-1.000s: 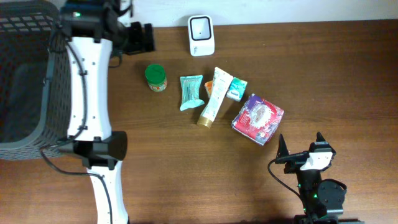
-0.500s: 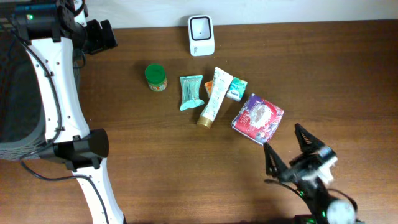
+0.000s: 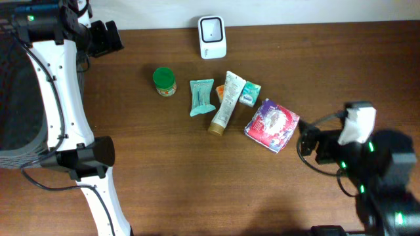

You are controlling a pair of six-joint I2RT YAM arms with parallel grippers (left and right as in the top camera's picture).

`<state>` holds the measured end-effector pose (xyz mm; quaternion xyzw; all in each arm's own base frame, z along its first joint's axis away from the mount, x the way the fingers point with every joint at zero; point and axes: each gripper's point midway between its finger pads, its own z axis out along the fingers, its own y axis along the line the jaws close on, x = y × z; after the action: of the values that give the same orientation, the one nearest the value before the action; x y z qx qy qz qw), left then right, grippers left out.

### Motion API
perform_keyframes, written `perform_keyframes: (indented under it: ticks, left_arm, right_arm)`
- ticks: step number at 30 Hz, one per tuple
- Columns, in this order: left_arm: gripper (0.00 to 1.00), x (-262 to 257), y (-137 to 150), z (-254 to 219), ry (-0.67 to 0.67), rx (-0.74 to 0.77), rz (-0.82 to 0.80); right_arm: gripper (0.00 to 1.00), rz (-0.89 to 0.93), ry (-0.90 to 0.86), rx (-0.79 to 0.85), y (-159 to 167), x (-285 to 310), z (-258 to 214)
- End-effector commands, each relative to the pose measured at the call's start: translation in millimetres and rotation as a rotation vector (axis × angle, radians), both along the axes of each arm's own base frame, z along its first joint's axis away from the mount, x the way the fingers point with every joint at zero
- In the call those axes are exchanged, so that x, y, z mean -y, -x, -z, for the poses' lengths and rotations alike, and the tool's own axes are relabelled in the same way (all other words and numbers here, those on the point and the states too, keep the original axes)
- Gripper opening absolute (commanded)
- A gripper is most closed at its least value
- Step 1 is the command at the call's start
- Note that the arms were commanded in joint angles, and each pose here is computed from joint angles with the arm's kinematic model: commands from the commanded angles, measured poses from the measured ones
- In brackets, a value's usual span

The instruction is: Scan the item barcode

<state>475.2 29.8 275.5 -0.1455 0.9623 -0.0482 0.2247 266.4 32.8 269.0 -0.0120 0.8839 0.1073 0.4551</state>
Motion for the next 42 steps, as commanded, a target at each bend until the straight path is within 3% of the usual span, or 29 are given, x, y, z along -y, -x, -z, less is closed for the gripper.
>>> perform_keyframes:
  ticks: [1,4,8,11,14,16,17,19,20,21,23,24,30,33,36,40,41,42]
  left_arm:
    - [0.99,-2.8,6.6,-21.0,-0.013,0.050,-0.010]
    - [0.99,-3.0,6.6,-21.0,-0.013,0.050,-0.010]
    - [0.99,-2.5,6.6,-21.0,-0.013,0.050,-0.009]
    - [0.99,-2.5,6.6,-21.0,-0.013,0.050,-0.009]
    - [0.99,-2.1,6.6,-21.0,-0.013,0.050,-0.008]
    - [0.99,-3.0,6.6,-21.0,-0.013,0.050,-0.010]
    - [0.99,-3.0,6.6,-21.0,-0.013,0.050,-0.010]
    - [0.99,-1.9,6.6,-21.0,-0.013,0.050,-0.008]
    - [0.99,-1.9,6.6,-21.0,-0.013,0.050,-0.008]
    - [0.99,-2.1,6.6,-21.0,-0.013,0.050,-0.008]
    - [0.99,-2.1,6.6,-21.0,-0.013,0.050,-0.008]
    - [0.99,-2.1,6.6,-21.0,-0.013,0.050,-0.008]
    - [0.99,-2.1,6.6,-21.0,-0.013,0.050,-0.008]
    - [0.99,-2.1,6.6,-21.0,-0.013,0.050,-0.008]
    - [0.99,-2.1,6.6,-21.0,-0.013,0.050,-0.008]
    - [0.99,-2.1,6.6,-21.0,-0.013,0.050,-0.008]
    - [0.99,-2.1,6.6,-21.0,-0.013,0.050,-0.008]
    - [0.99,-2.1,6.6,-21.0,-0.013,0.050,-0.008]
  right_arm:
    - [0.99,-0.162,-0.133,-0.280,-17.8,-33.4,55.2]
    - [0.99,-0.062,-0.228,-0.573,-35.0,-28.9,127.2]
    - [0.99,0.162,-0.434,-0.805,-48.9,10.3,195.9]
    - [0.99,-0.050,-0.534,-0.777,-56.9,-2.8,208.1]
    - [0.96,-0.088,-0.573,-0.803,-65.0,-8.0,237.9]
    - [0.79,-0.105,-0.618,-0.814,-67.8,-12.8,248.9]
    - [0.65,-0.106,-0.633,-0.831,-66.9,-14.3,256.1]
    - [0.56,-0.149,-0.623,-0.822,-65.6,-16.1,261.3]
    - [0.43,-0.251,-0.670,-0.757,-67.8,-26.8,246.3]
    - [0.37,-0.319,-0.716,-0.703,-69.9,-34.6,232.7]
    - [0.09,-0.429,-0.770,-0.587,-74.3,-44.3,202.4]
    - [0.04,-0.446,-0.759,-0.558,-75.3,-44.8,194.5]
    - [0.04,-0.848,-0.573,-0.044,-56.3,-86.0,62.1]
    - [0.04,-0.975,-0.431,0.074,-43.0,-118.4,34.5]
    - [0.04,-1.021,-0.353,0.075,-36.4,-139.8,36.3]
    - [0.04,-0.754,-0.279,-0.117,-62.1,-134.8,66.6]
    - [0.04,-0.627,-0.263,-0.175,-72.2,-123.3,76.7]
    - [0.04,-0.390,-0.250,-0.265,-86.5,-100.3,92.6]
